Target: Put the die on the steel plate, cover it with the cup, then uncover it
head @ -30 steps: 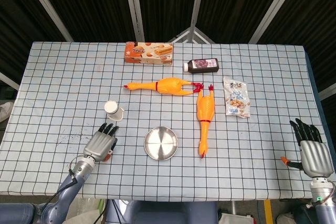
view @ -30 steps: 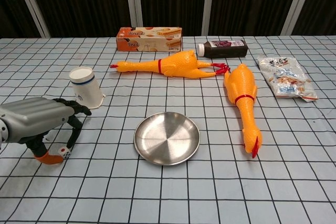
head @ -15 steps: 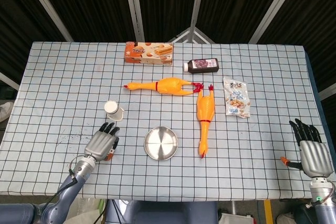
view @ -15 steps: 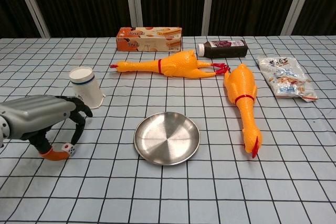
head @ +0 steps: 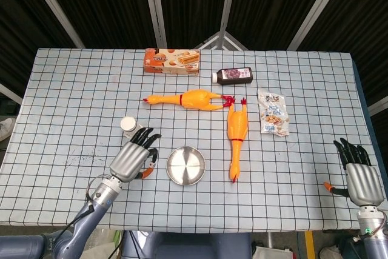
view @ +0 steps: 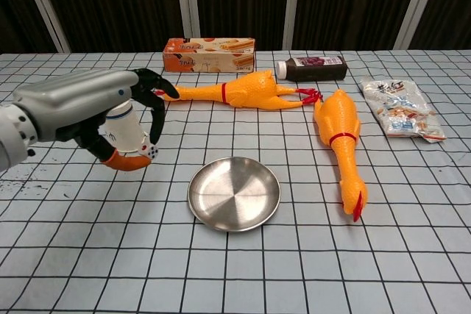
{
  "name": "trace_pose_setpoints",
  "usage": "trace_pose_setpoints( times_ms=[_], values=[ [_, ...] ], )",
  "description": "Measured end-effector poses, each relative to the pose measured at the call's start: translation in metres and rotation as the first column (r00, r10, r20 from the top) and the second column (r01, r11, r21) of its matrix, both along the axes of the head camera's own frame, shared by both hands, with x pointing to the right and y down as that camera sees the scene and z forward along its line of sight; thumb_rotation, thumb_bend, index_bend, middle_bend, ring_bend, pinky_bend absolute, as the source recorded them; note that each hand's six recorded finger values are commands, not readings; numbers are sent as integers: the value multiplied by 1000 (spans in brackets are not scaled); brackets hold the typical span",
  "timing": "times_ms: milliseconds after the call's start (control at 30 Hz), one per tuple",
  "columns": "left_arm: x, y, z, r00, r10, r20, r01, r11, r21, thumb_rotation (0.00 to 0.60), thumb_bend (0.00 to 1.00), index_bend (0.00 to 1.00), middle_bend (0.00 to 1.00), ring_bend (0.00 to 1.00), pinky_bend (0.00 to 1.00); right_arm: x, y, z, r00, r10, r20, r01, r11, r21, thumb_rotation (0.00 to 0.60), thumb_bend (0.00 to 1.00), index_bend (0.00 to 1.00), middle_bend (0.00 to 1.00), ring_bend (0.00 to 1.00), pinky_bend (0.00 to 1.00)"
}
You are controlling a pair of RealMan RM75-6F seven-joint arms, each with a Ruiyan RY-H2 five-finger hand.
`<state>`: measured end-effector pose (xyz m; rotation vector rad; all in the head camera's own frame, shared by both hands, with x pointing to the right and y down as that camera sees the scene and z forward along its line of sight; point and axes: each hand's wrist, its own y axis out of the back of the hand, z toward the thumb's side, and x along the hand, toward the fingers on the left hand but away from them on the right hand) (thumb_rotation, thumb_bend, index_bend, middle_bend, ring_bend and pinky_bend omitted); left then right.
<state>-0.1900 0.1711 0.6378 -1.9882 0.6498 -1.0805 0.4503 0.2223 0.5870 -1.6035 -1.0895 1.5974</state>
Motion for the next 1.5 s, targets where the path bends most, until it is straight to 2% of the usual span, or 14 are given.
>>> trace_pose_setpoints(
  times_ms=[267,433,633,900,1133,1333,1500],
  values=[
    [56,-4,36,999,40,-19,-40,999,-19,600,505,617,128,0,0,5,-1,-1,1000,13,-1,-13,1000,3,600,21,53,0,88,0],
    [96,-9,50,998,70,-4,-70,998,5,600,504,613,124,0,0,9,-2,-1,1000,25,1,-25,1000,4,600,21,53,0,87,0],
    [122,-10,61,996,82,17,-82,997,-10,600,495,478,74,0,0,10,-2,-3,1000,25,3,-25,1000,8,600,21,53,0,87,0],
    [118,-9,63,992,108,67,-105,994,-42,600,495,514,104,0,0,10,-1,-3,1000,29,8,-29,1000,2,600,20,53,0,88,0],
    [91,-21,57,992,68,103,-65,997,-30,600,496,539,105,0,0,7,-1,-1,1000,21,6,-21,1000,-7,600,21,53,0,87,0],
    [73,-22,65,989,51,136,-44,998,-55,600,496,541,104,0,0,7,-1,2,1000,23,-1,-23,1000,-13,600,21,53,0,87,0],
    [72,-19,70,991,57,125,-46,995,-85,600,495,537,99,0,0,7,0,5,1000,27,-6,-27,999,-25,600,21,53,0,88,0]
  ],
)
